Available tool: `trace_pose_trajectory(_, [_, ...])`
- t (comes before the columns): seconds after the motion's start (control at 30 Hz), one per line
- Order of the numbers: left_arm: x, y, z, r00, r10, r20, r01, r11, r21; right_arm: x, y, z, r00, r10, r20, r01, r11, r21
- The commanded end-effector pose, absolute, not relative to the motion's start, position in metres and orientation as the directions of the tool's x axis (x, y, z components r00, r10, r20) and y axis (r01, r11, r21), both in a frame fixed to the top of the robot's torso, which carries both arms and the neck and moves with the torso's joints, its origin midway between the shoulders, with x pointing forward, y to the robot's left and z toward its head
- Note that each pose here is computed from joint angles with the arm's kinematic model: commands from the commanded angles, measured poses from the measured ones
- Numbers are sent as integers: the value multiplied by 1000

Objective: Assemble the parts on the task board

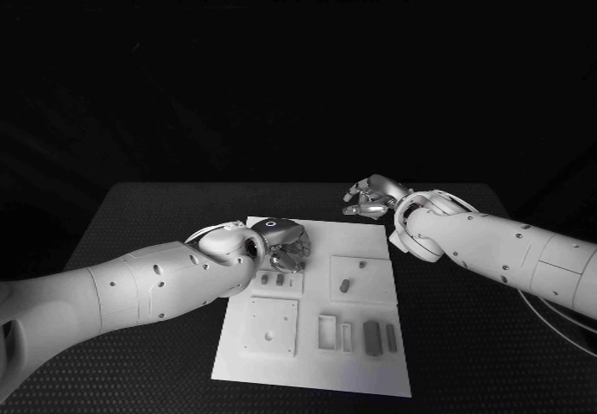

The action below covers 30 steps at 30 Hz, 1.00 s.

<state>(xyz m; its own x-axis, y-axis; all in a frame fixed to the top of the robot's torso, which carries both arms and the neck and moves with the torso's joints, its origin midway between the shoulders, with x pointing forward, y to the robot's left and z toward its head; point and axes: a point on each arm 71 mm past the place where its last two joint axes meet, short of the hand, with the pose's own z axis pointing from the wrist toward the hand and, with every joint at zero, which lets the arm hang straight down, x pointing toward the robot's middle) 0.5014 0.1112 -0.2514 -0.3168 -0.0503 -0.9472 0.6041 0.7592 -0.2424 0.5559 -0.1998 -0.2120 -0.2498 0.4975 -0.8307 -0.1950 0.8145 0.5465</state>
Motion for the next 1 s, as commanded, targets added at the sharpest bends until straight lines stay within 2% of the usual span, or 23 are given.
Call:
trace_pose_trajectory(0.03, [503, 112, -250, -295, -48, -954, 616, 754, -228, 555, -199, -212, -257, 491, -832, -206, 814, 544])
trace_pose_trajectory(1.0, [504, 118, -264, -351, -98, -931, 581, 757, -299, 556, -202, -212, -254, 491, -833, -200, 816, 542])
